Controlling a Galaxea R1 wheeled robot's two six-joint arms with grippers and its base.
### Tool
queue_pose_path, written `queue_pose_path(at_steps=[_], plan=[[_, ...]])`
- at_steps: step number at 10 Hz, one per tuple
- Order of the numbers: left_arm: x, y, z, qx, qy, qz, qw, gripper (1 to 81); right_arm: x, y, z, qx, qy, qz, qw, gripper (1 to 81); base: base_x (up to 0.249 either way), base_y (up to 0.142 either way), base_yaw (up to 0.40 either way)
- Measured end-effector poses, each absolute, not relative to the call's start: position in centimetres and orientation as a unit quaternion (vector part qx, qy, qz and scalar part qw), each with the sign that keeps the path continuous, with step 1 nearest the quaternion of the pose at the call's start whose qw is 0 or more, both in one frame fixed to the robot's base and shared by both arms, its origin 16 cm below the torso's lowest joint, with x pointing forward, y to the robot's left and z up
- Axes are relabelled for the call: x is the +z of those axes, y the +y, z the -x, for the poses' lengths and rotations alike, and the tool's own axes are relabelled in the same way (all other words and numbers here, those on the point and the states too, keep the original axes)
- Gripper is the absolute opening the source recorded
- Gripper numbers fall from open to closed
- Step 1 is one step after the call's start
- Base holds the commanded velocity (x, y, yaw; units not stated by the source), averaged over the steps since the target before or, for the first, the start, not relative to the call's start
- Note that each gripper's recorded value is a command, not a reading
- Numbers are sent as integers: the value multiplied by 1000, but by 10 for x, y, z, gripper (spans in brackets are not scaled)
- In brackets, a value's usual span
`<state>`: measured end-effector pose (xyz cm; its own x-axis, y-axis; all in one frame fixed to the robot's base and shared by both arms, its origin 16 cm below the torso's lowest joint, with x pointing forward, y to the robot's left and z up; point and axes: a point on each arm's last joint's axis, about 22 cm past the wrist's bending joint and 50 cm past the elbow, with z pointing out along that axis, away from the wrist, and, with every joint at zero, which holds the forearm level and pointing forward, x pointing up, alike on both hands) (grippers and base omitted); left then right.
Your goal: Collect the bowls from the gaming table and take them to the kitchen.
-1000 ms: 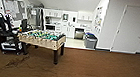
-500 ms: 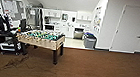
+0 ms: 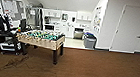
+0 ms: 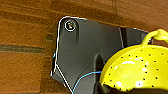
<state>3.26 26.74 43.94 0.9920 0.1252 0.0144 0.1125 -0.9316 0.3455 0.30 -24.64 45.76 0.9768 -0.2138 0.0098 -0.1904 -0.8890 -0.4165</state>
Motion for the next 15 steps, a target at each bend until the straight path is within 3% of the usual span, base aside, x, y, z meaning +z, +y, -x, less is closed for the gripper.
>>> queue_pose_path(at_steps=[5,15], plan=[[439,267,-32,18,61,-983,175,10,458,-246,-3,-28,102,972,211,10,15,0,0],[439,265,-31,18,60,-982,176,10,457,-244,-1,-26,100,972,211,10,125,0,0]])
